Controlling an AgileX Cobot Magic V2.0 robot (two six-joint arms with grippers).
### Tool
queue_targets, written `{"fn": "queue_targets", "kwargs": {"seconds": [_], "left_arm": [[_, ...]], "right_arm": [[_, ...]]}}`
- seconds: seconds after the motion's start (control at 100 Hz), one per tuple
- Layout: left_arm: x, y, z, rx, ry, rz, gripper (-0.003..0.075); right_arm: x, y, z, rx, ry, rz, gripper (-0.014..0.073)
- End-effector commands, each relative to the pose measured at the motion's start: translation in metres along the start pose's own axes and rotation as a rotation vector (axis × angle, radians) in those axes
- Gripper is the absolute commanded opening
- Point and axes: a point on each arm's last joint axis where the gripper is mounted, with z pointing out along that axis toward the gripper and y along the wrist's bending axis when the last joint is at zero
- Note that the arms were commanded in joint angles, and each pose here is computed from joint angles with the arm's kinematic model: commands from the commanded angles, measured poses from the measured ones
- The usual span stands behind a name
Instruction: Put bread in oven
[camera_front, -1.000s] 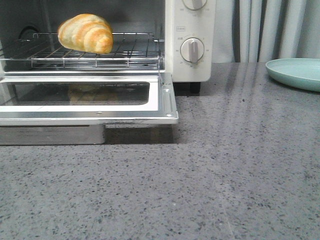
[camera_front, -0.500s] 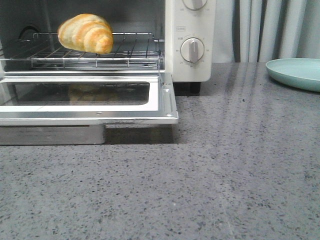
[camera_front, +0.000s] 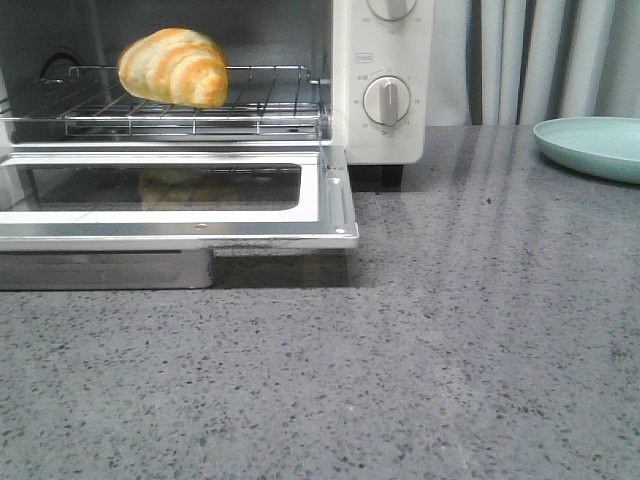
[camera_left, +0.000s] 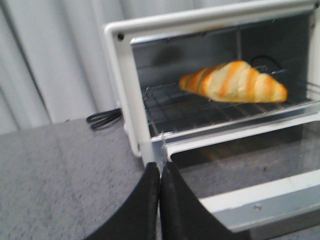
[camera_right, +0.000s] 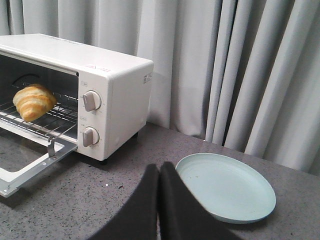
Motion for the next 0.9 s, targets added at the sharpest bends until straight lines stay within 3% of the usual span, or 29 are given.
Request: {"fn": "queue_targets", "kwargs": {"seconds": [0.0, 0.1, 0.35, 0.89], "left_arm": [[0.005, 0.002, -0.002, -0.070, -0.101, -0.045, -0.0021], [0.023, 0.000, -0.006, -0.096, -0.092, -0.098, -0.0021], [0.049, -0.008, -0.012, -0.038, 0.189, -0.104, -0.0021], [0.049, -0.008, -0.012, -0.041, 0.184, -0.106, -0.0021]], "right_arm": [[-0.011, -0.001, 0.001, 0.009, -0.066, -0.022, -0.0069], [-0.011, -0.001, 0.001, 0.009, -0.066, -0.022, -0.0069], [-0.011, -0.001, 0.001, 0.009, -0.066, -0.022, -0.0069], [-0.011, -0.001, 0.001, 0.009, -0.066, -0.022, -0.0069]]}}
